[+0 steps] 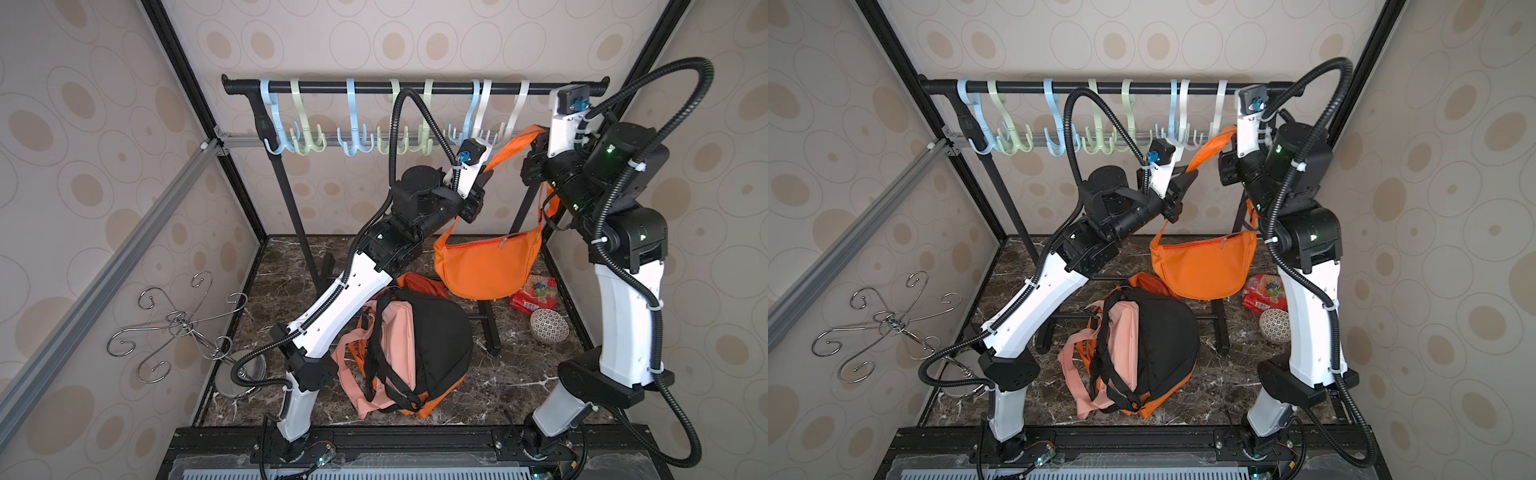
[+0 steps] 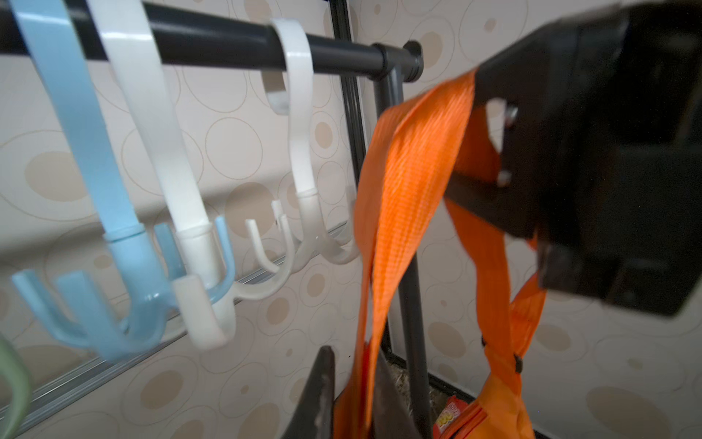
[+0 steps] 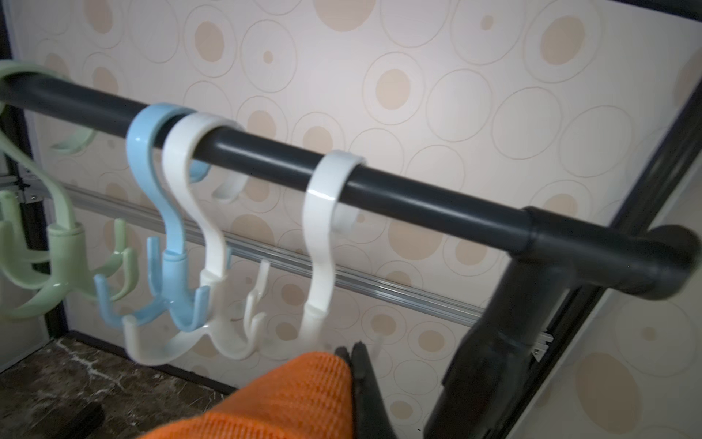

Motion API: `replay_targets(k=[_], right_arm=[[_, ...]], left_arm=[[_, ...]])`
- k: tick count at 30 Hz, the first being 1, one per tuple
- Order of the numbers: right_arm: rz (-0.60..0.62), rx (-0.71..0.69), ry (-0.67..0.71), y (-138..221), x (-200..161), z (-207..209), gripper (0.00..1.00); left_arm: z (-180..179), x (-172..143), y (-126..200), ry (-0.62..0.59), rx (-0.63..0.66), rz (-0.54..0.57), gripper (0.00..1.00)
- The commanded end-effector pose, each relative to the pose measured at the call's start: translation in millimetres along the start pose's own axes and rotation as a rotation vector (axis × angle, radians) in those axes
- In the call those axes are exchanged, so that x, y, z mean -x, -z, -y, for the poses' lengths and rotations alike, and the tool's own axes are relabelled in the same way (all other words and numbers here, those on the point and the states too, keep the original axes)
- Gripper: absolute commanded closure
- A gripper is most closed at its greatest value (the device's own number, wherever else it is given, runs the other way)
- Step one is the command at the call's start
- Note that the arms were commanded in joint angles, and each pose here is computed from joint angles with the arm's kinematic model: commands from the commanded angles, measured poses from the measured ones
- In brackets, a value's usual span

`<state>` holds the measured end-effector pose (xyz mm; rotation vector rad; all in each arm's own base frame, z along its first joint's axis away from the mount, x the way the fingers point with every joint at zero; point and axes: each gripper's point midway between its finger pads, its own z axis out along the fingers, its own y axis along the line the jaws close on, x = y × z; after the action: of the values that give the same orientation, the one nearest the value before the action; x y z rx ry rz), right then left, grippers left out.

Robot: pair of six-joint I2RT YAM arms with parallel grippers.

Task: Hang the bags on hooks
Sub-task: Hang the bag on the hook.

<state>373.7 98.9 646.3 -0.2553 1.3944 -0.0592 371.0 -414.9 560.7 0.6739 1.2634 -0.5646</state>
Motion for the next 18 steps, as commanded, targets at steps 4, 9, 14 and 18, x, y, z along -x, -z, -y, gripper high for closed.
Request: replay_targets(k=[4, 9, 14, 18], right_arm=[[0.146, -0.069, -0.039, 32, 46, 25, 1.0], [0.138, -0.072, -0.023, 31, 44, 26, 1.0], [0.126, -0.076, -0.02, 23, 39, 25, 1.0], [0.114, -0.07, -0.024, 14, 33, 24, 1.0]], left_arm=[[-5, 3, 11, -0.005, -0.003, 0.021, 0.55], [-5, 8, 12, 0.0, -0.005, 0.044, 0.67], [-7, 13, 11, 0.013, 0.003, 0.058, 1.0], [-6, 15, 10, 0.026, -0.002, 0.071, 1.0]])
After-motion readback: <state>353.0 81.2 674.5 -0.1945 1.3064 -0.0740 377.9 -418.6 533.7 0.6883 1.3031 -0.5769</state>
